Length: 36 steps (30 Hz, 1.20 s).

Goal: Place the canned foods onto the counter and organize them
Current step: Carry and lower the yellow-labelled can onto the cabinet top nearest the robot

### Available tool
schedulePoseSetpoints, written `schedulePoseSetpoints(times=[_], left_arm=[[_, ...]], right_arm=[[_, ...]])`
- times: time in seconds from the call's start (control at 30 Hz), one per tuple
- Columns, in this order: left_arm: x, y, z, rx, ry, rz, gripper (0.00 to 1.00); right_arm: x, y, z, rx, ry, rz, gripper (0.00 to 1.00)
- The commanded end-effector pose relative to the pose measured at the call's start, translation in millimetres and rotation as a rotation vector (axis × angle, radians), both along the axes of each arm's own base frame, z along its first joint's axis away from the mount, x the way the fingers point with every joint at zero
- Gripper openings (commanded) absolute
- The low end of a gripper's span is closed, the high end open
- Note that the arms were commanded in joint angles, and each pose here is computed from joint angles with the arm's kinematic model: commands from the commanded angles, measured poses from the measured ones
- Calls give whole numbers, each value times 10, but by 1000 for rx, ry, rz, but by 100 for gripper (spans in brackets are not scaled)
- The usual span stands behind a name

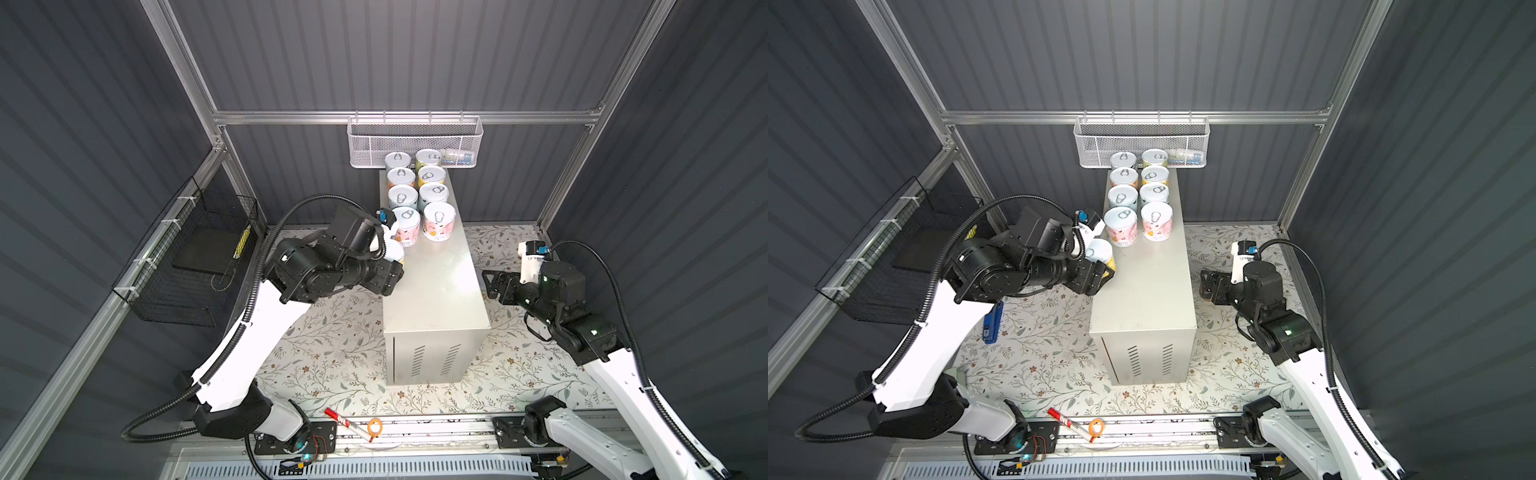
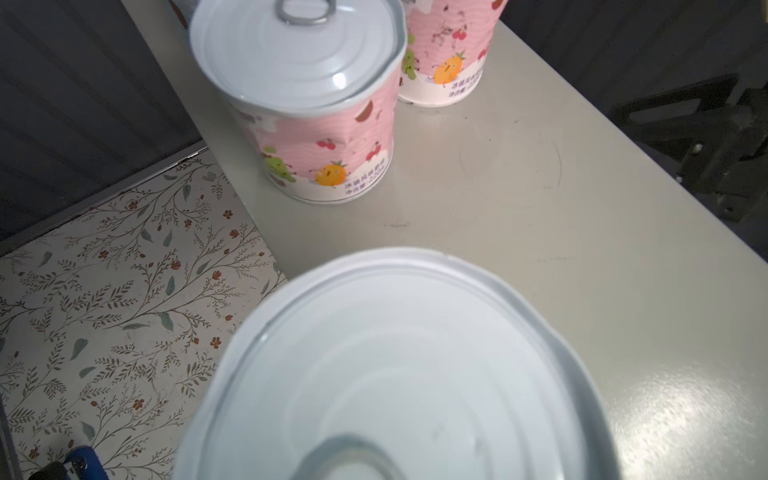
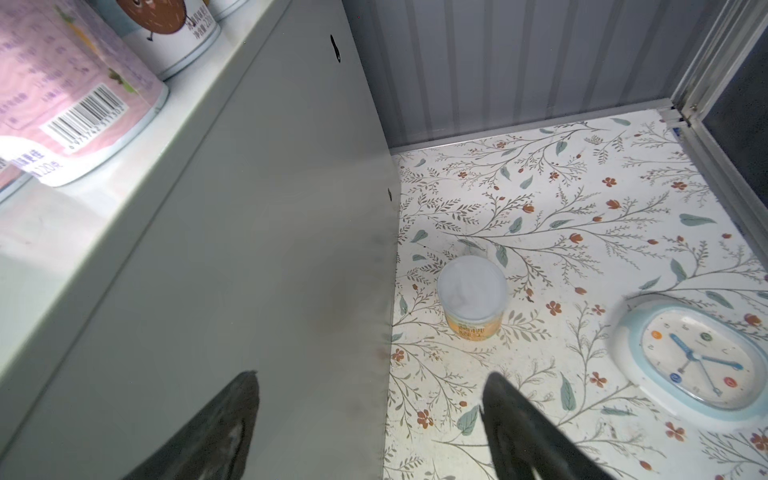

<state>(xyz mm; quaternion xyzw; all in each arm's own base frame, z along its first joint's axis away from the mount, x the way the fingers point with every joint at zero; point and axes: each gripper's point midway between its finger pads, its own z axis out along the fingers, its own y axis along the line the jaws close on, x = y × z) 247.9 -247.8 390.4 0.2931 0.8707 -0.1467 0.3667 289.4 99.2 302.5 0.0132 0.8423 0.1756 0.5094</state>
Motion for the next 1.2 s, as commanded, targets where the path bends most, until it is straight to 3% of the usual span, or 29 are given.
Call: schedulePoseSetpoints(times=[0.0,0.37,1.0,1.07,1.17], left_arm=[[70,-68,332,-71,-116,15,0],[211,-339,128,-32,-107,-16,0],[334,-420,-142,3,-97,3,0],[350,-407,-148,7,-103,14,10],[367,-392,-189,16,-106,23,41]], right_arm=[[-28,-51,-11,1,-5,-20,85],[-53,-94,-22,-13,-14,-33,85],[-26,-59,-130,-7,8,-22,86],[-28,-61,-130,-7,8,-22,86],[-35,-64,-122,-8,8,-22,87]])
